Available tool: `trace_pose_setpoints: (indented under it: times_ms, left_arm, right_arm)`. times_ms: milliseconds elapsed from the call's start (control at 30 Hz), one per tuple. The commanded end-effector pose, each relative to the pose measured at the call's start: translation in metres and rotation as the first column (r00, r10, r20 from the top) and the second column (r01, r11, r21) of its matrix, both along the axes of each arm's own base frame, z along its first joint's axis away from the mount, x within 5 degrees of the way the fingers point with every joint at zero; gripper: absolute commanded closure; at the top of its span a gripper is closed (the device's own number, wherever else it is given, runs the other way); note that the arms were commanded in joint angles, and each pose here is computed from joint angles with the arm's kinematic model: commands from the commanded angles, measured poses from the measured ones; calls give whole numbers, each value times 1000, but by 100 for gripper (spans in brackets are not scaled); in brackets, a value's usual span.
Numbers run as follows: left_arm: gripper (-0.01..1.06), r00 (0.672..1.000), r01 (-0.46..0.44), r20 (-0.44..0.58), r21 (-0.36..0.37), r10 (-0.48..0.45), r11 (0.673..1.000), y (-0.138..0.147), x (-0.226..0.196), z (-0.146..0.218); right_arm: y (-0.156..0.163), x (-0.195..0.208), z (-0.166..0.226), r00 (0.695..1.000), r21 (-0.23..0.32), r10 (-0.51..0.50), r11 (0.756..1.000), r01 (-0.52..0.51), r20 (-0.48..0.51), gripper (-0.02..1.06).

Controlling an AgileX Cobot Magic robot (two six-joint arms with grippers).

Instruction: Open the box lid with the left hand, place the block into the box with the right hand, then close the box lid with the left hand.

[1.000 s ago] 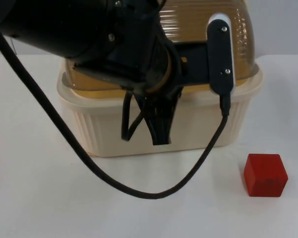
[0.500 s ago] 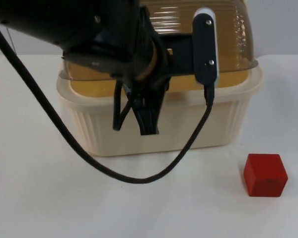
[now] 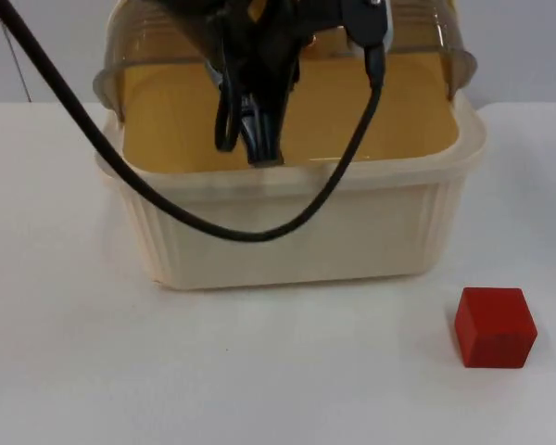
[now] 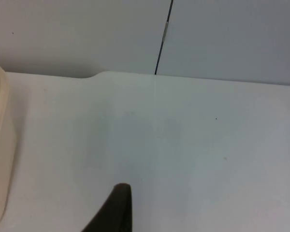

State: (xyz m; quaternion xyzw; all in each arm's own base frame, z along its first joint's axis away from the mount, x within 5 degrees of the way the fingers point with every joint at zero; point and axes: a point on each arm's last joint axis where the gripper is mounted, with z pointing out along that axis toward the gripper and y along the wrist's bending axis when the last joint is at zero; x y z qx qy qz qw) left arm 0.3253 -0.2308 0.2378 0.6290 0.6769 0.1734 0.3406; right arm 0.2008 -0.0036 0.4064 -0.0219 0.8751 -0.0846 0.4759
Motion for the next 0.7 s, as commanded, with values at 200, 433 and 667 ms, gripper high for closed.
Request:
trace_pose_setpoints:
  times_ms: [200,433,667]
  left_arm:
    - [105,995,-64,-81,-23,62,998,18,11,9]
    - [105,999,-37,-36,-39,35,999,17,15,12]
    - [105,998,-60,11,-110,62,992,23,28,25]
  right_arm:
    - [0,-1,2,1000,0,2,1000,-2,7,0]
    - [0,-1,2,1000,13,-7,1000,7,9,0]
    - [0,-1,2,1000,16,-9,1000,9,10,0]
